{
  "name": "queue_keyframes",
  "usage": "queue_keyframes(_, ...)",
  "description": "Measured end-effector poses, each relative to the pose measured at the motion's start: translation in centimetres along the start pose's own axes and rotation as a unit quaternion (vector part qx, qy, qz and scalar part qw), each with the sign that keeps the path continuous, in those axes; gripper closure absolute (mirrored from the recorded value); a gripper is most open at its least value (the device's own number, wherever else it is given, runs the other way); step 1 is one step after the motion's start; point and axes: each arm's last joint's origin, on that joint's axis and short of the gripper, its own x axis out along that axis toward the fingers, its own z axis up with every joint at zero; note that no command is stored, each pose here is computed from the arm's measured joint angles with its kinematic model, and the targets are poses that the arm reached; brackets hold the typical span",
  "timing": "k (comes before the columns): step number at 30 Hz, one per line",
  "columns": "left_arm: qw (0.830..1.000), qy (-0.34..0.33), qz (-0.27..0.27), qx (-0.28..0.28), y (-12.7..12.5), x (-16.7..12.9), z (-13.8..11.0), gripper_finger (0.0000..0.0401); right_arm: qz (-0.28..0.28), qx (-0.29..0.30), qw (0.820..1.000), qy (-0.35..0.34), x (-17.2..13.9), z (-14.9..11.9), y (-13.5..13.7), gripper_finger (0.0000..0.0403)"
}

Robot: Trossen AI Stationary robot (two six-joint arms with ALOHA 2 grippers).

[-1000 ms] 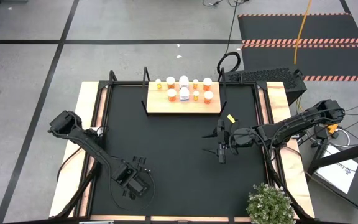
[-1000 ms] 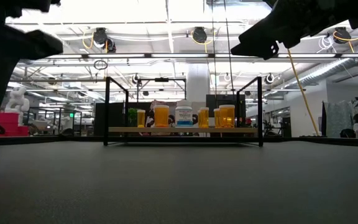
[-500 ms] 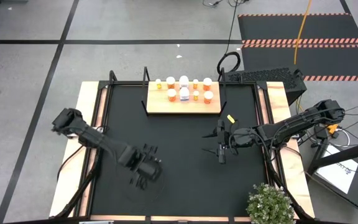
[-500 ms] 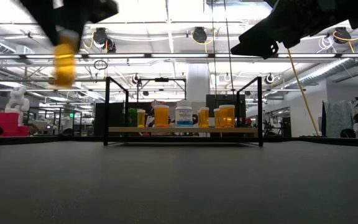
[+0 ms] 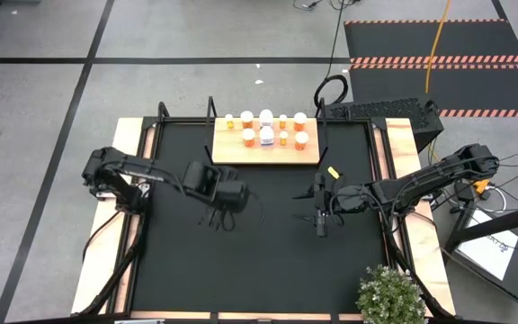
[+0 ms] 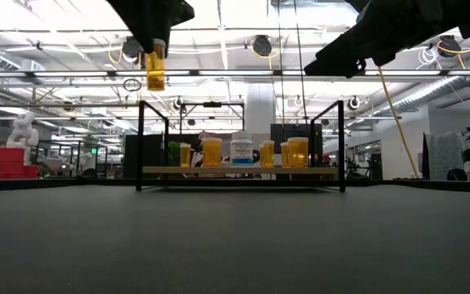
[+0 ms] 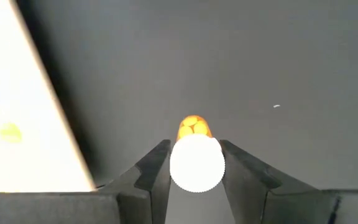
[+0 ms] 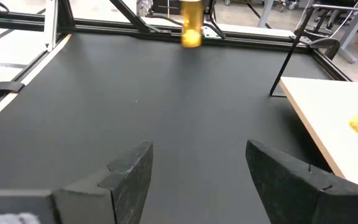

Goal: Pick and place medicine bottles onto shelf by color
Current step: Put the small orange pill bottle aligned with the other small orange pill bottle on the shelf

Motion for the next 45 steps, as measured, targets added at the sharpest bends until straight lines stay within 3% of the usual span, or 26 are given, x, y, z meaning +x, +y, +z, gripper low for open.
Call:
queue_keyframes(5, 1.0, -0.006, 0.016, 0.002, 3.6, -0.8, -0.7, 0.0273, 0.0, -0.001, 1.0, 0.001, 0.0, 0.0, 0.0, 0.0152)
queue_keyframes(15, 0.995, -0.015, 0.064, -0.081, 12.3, -2.4, -4.3, 0.0272, -0.006, -0.015, 1.0, 0.001, 0.0, 0.0, 0.0, 0.0152)
queue_keyframes(22, 0.987, -0.029, 0.076, -0.141, 17.1, -2.5, -7.7, 0.0272, -0.022, -0.026, 0.999, 0.001, 0.1, 0.0, -0.4, 0.0152)
queue_keyframes(31, 0.971, -0.038, 0.085, -0.221, 19.8, -2.8, -10.4, 0.0272, -0.033, -0.023, 0.999, 0.002, 0.2, 0.0, -0.9, 0.0152)
queue_keyframes(37, 0.969, -0.045, 0.091, -0.223, 20.6, -2.2, -10.3, 0.0272, -0.037, -0.022, 0.999, 0.003, 0.2, 0.0, -1.2, 0.0152)
queue_keyframes(45, 0.977, -0.005, 0.05, -0.208, 22.0, 2.0, -9.6, 0.0272, -0.037, -0.026, 0.999, 0.005, 0.2, 0.0, -1.2, 0.0152)
